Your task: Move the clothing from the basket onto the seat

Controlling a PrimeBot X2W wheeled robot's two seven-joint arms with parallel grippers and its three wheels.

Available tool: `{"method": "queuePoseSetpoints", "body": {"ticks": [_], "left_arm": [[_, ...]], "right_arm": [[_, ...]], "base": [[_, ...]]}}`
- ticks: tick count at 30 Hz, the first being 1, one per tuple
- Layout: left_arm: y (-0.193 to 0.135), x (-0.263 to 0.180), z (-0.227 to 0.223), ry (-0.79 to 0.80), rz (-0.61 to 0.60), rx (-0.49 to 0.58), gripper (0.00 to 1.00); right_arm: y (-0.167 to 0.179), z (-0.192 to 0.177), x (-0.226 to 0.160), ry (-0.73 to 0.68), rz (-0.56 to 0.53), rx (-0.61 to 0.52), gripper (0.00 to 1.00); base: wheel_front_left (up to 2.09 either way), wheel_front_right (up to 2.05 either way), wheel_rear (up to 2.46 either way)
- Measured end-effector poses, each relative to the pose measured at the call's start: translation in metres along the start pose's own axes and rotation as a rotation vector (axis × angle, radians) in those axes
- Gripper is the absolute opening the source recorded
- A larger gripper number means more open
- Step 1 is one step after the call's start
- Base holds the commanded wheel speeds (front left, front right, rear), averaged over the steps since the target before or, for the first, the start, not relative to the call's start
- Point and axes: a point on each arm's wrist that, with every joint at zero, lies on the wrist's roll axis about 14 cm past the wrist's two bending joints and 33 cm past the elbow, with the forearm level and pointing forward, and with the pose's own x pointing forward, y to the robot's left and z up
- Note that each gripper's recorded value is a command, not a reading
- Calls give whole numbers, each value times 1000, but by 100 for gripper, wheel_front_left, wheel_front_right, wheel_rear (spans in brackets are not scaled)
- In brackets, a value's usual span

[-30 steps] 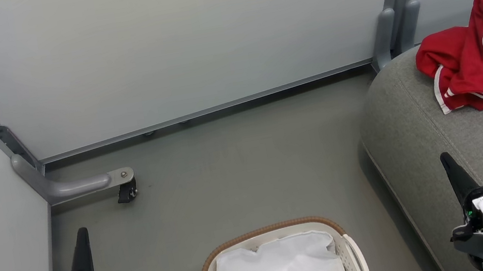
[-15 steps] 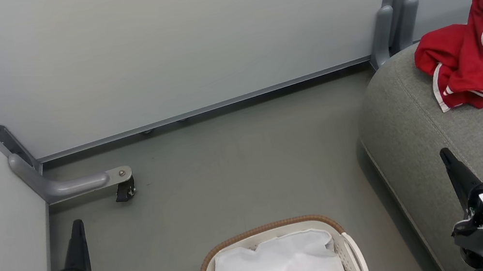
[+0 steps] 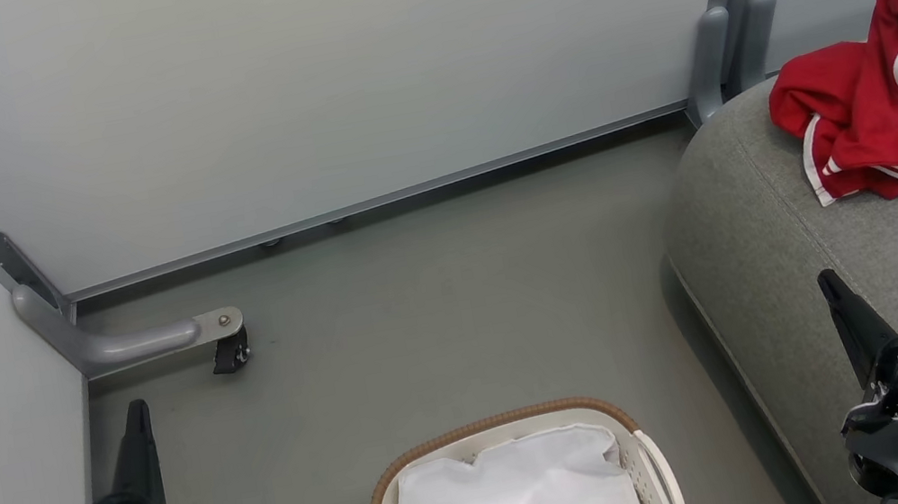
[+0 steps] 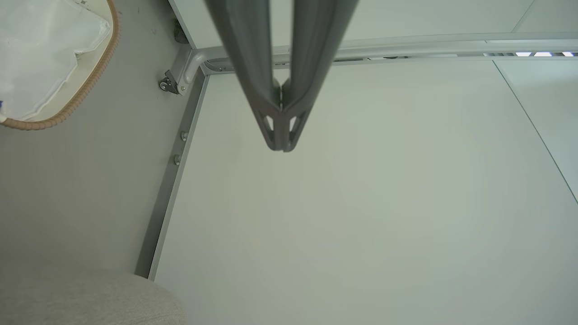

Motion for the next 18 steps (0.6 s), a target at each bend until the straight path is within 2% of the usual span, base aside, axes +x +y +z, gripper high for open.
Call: {"method": "queuePoseSetpoints", "body": {"ticks": [18], "left_arm": [[0, 0, 0, 0, 0, 0, 0]], "right_arm": [[0, 0, 0, 0, 0, 0, 0]], "base": [[0, 0, 0]]}}
